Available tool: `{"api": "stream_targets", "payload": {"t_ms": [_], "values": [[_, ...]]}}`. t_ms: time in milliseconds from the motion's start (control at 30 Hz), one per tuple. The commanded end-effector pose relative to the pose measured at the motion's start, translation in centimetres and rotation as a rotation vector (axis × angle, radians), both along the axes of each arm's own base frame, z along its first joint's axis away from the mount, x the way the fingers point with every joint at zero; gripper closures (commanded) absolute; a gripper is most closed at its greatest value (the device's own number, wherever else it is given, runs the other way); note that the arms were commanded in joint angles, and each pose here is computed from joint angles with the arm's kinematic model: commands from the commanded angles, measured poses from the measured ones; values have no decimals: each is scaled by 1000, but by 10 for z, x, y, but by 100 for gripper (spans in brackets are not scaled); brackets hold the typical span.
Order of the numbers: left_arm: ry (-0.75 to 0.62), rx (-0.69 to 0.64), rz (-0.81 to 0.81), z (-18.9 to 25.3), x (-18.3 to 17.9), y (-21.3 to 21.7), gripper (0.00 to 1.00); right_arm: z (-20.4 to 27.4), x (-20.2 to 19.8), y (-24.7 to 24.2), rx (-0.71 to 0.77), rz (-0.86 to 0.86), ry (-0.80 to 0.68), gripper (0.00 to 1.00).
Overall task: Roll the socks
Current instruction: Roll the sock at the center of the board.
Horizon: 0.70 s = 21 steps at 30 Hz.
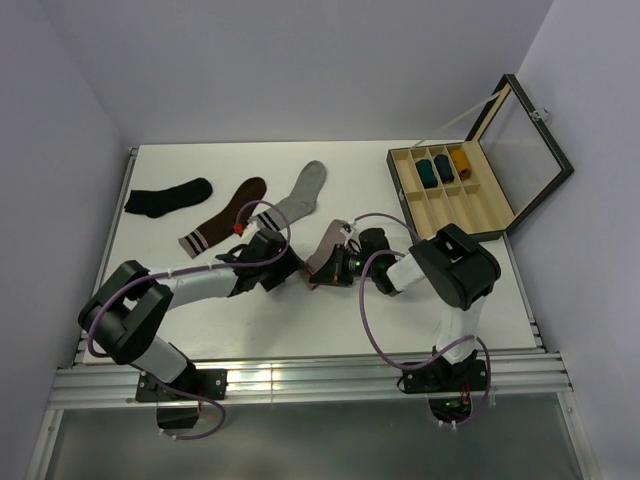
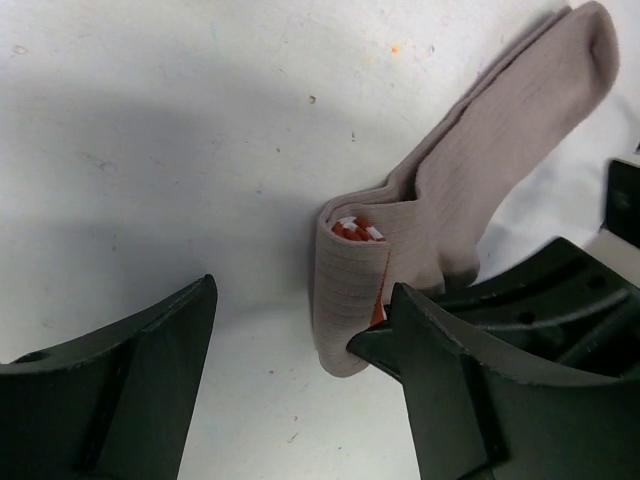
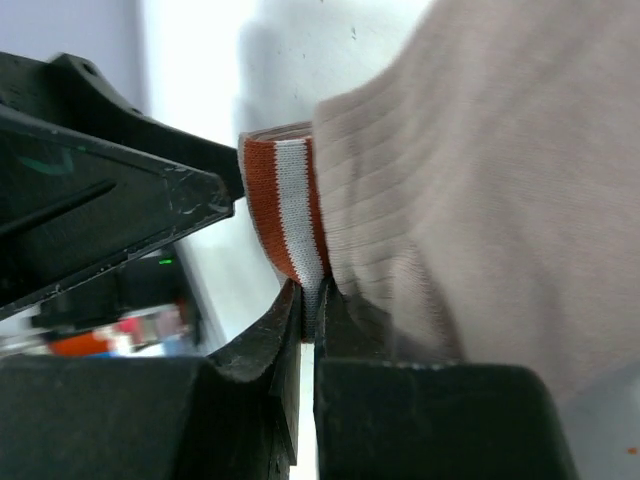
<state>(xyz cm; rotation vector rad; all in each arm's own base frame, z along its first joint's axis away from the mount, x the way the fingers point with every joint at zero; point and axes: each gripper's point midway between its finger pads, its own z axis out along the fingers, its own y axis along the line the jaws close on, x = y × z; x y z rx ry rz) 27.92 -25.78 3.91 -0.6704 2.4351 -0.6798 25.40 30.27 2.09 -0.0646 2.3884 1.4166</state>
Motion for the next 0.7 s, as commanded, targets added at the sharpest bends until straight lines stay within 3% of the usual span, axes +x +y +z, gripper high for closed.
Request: {"api": "stream_targets", "payload": {"t_ms": [0,133,500,667], "values": [[-51,-67,-26,14,6,-14,25,9,-15,1,148,35,128,97],[-45,-63,-44,12,8,-18,29,-3,-16,-3,180,18,226,95],[10,-40,-63,-7,9,-25,44,-17,-8,-8,78,30,240,93],[31,-10,-57,-14,8,-22,59,-18,-6,-9,56,27,233,92]]}}
